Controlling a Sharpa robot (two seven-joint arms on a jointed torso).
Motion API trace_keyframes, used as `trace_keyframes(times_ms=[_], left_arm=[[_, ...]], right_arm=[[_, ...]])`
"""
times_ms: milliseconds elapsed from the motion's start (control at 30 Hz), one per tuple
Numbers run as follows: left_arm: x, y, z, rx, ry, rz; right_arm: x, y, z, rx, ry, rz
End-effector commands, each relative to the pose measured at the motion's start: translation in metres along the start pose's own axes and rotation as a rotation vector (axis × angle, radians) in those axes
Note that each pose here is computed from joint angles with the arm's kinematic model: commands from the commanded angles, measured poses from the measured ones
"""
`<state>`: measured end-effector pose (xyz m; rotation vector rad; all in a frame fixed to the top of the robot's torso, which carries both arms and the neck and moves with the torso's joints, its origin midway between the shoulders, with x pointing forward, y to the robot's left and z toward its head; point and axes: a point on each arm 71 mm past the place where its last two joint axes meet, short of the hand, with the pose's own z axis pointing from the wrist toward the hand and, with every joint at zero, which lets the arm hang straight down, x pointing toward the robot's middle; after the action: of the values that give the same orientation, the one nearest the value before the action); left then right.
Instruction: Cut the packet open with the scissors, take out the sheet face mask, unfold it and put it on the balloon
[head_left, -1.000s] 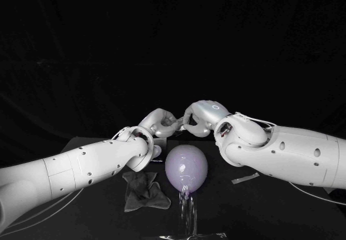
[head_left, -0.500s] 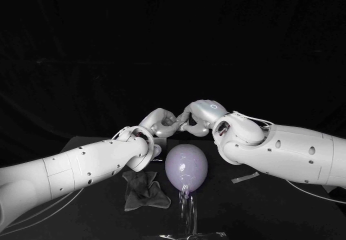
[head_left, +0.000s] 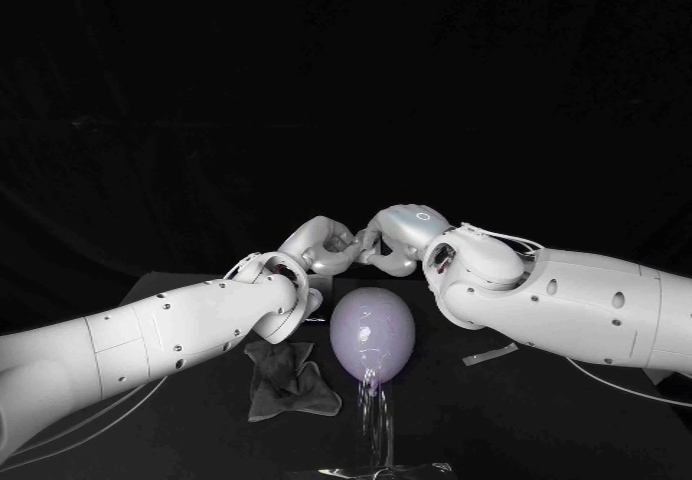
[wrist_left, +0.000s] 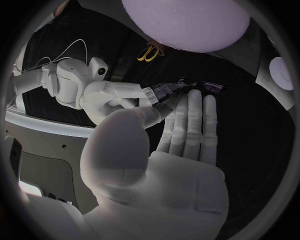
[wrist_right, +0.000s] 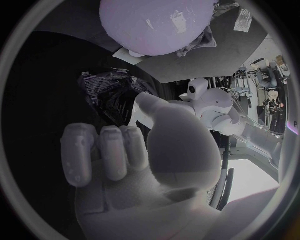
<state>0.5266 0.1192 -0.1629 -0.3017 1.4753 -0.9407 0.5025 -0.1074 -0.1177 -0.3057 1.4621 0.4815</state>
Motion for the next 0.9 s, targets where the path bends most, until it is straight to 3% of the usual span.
trace_keyframes(times_ms=[33, 900], left_arm=[[-0.0018, -0.0051, 0.0007, 0.031, -0.015, -0.006], [-0.0012, -0.0116, -0.0017, 0.072, -0.029, -0.033]], right_arm=[[0.0050, -0.0015, -0.0001, -0.003, 0.049, -0.031], [0.0133, -0.0006, 0.0039, -0.025, 0.126, -0.084]])
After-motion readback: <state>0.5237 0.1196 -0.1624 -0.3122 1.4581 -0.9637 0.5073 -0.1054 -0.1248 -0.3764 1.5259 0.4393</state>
